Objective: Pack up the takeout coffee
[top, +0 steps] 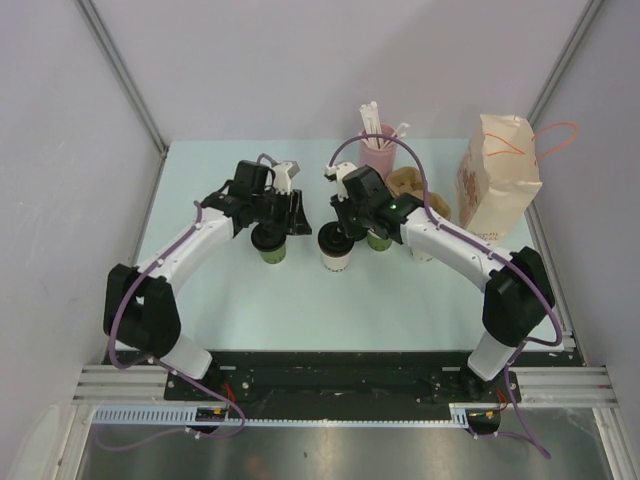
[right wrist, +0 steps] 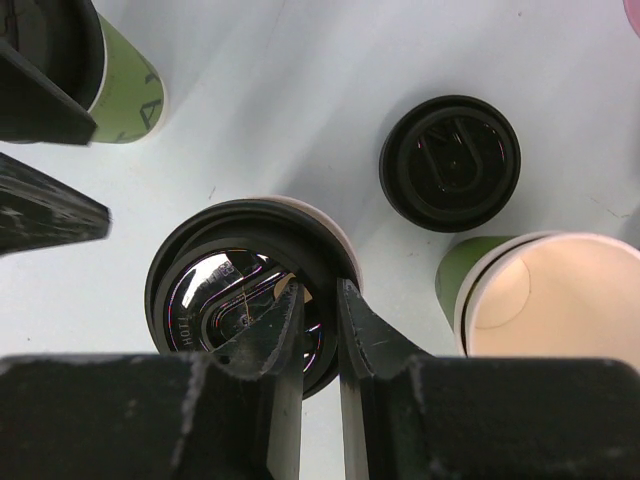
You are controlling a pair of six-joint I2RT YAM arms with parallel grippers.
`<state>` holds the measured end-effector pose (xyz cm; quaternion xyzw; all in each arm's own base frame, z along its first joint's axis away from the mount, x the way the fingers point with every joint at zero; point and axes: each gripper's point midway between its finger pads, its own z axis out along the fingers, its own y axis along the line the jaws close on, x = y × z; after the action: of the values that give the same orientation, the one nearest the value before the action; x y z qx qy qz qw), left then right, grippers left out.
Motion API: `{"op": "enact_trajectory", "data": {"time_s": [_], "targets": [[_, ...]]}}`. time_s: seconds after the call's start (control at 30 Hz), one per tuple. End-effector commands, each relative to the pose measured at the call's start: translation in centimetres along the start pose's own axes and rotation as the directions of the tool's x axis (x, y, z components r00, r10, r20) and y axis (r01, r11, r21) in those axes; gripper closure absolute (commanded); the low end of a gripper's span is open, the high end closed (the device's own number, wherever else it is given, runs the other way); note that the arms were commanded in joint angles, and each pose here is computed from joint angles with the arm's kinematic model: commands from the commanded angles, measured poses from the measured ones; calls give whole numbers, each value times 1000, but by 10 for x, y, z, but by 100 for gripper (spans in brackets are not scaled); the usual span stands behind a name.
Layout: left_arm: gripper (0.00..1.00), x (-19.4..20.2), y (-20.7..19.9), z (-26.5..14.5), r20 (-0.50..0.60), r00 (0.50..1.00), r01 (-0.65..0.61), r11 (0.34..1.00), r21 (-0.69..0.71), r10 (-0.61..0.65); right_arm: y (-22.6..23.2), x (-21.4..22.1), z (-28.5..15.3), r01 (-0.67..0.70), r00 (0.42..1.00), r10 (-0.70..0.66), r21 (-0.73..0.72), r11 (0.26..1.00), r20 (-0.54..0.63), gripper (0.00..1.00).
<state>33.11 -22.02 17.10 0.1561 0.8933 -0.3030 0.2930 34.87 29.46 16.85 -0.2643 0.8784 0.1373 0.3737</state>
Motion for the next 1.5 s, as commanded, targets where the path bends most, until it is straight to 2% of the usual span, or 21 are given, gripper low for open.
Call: {"op": "enact_trajectory", "data": {"time_s": [0.0, 0.2, 0.87, 1.13, 1.47], "targets": [[50, -6, -7, 7, -4, 1000, 7, 1000, 11, -7, 3, -14, 8, -16, 998, 16, 1, 1000, 54, 100], [53, 0, -8, 20, -45, 999, 19, 999, 32, -18, -4, -8, 9, -2, 999, 1, 41, 999, 32, 100], [54, 12, -12, 39, -115, 992, 55, 996, 76, -46, 4, 8, 19, 23, 999, -23, -2, 1000, -35, 100], [58, 14, -16, 50, -152, 986, 89, 989, 117, -71, 4, 21, 29, 23, 997, -22, 8, 1000, -76, 100], [61, 16, -20, 53, -169, 983, 102, 984, 146, -76, 8, 25, 30, -3, 998, 4, 14, 1000, -67, 100]]}}
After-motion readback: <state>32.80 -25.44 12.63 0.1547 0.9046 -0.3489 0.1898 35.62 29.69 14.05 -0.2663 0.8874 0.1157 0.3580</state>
